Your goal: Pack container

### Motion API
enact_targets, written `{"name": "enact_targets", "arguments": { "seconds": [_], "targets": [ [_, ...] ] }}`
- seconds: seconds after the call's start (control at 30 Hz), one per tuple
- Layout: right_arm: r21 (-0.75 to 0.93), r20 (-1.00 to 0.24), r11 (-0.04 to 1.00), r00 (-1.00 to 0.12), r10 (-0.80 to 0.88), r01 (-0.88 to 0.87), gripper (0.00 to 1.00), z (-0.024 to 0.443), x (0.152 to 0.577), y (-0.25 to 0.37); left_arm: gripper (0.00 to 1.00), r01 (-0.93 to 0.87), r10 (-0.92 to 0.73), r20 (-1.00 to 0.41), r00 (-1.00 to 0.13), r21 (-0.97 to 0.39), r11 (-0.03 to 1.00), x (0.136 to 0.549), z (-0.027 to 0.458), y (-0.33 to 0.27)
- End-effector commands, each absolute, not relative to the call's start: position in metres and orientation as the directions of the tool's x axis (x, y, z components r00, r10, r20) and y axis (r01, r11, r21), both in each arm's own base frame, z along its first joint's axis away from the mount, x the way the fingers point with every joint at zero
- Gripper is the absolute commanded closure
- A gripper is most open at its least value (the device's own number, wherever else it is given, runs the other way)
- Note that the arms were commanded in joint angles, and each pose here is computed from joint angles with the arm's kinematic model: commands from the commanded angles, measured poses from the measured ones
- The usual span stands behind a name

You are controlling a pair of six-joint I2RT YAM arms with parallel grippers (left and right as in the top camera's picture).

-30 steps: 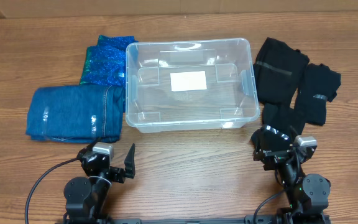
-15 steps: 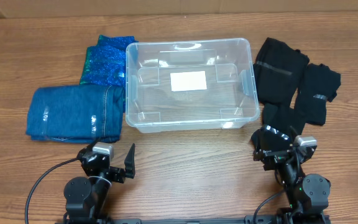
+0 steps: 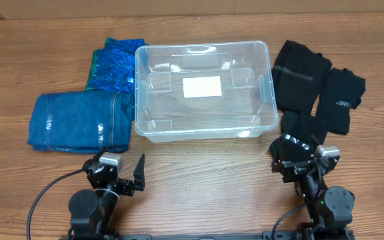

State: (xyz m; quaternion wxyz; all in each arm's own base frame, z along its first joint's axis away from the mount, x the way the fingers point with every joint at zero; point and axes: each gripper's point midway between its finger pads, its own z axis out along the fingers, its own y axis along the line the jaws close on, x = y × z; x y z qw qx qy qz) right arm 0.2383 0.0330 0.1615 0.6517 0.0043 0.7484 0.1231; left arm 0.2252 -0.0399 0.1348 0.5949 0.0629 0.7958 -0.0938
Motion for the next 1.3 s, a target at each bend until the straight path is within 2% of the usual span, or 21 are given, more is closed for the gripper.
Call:
{"name": "enact_targets", "arguments": {
  "seconds": [0.0, 0.9, 1.07, 1.27],
  "targets": [
    [0.188, -0.977, 0.970, -0.135, 0.168, -0.156, 0.00, 0.165, 0.238, 0.032, 0.00, 0.227, 0.008, -0.963, -0.269, -0.056, 0.972, 0.225, 0.136, -0.042],
    [0.187, -0.977, 0.970, -0.134, 0.167, -0.156, 0.00, 0.165, 0.238, 0.032, 0.00, 0.227, 0.008, -0.963, -0.269, -0.056, 0.972, 0.225, 0.136, -0.042],
    [0.181, -0.982, 0.968, -0.083, 0.169, -0.174, 0.00, 0.178, 0.239, 0.034, 0.00, 0.227, 0.008, -0.963, -0.269, -0.056, 0.972, 0.225, 0.136, -0.042],
    [0.184, -0.981, 0.963, -0.095, 0.168, -0.198, 0.00, 0.176, 0.238, 0.038, 0.00, 0.227, 0.008, -0.963, -0.269, -0.056, 0.972, 0.225, 0.136, -0.042]
  ]
}}
